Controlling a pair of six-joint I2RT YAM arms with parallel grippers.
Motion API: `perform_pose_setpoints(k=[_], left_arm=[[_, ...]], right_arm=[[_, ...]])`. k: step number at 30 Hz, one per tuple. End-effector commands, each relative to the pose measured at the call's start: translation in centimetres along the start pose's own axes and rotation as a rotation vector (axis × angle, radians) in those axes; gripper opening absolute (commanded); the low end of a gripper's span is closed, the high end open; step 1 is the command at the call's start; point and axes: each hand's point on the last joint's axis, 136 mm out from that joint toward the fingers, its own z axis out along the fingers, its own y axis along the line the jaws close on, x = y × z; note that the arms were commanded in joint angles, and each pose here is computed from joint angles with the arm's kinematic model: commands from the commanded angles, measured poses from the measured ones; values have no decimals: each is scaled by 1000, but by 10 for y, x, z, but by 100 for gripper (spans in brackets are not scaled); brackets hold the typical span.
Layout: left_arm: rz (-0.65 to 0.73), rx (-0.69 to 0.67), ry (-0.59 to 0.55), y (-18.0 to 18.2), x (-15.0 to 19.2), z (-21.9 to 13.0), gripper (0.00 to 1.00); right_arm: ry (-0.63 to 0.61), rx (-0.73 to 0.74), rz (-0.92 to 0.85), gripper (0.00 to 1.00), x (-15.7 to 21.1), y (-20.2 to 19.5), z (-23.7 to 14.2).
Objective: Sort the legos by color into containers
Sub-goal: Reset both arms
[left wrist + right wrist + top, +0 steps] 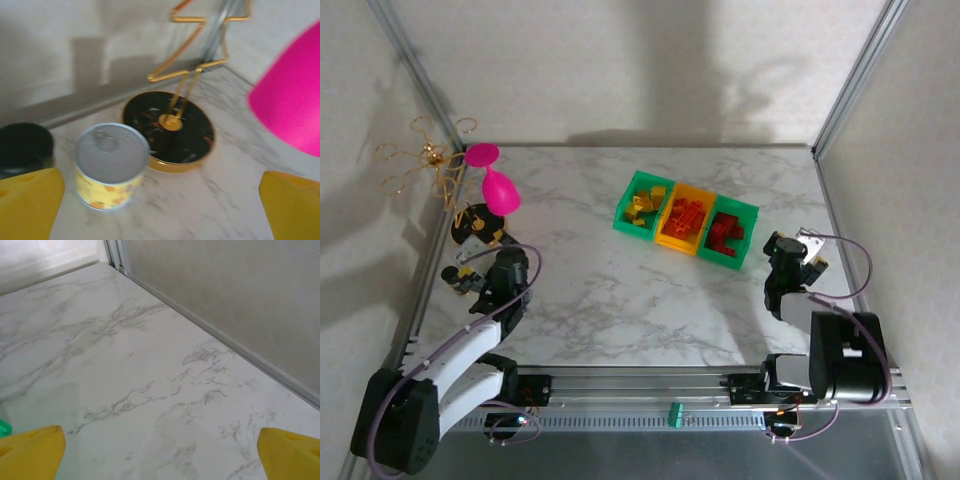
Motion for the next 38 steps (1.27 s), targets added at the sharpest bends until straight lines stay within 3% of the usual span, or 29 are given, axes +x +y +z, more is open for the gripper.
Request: perform_pose_setpoints(k=[1,3,6,11,13,15,38], left_arm=[[-27,143,-113,-21,-23,2,100],[2,212,-166,-24,-22,2,100],[28,252,-151,-30,-12,16,100],[107,426,-111,-62,17,19,100],[153,468,-81,-72,31,22,100],[187,474,-69,-80,38,25,100],[195,467,-47,-83,41,29,100]], right_arm=[[-150,-121,44,99,-37,24,7],[-157,-232,36,99,-37,39,9],[-158,-310,-2,99,-34,52,6],[-294,-482,-66,99,-24,62,-37],[-316,-455,-89,99,-21,65,-35],[-227,-375,-94,99,-15,66,-15],[-249,-375,-106,99,-16,68,-18]])
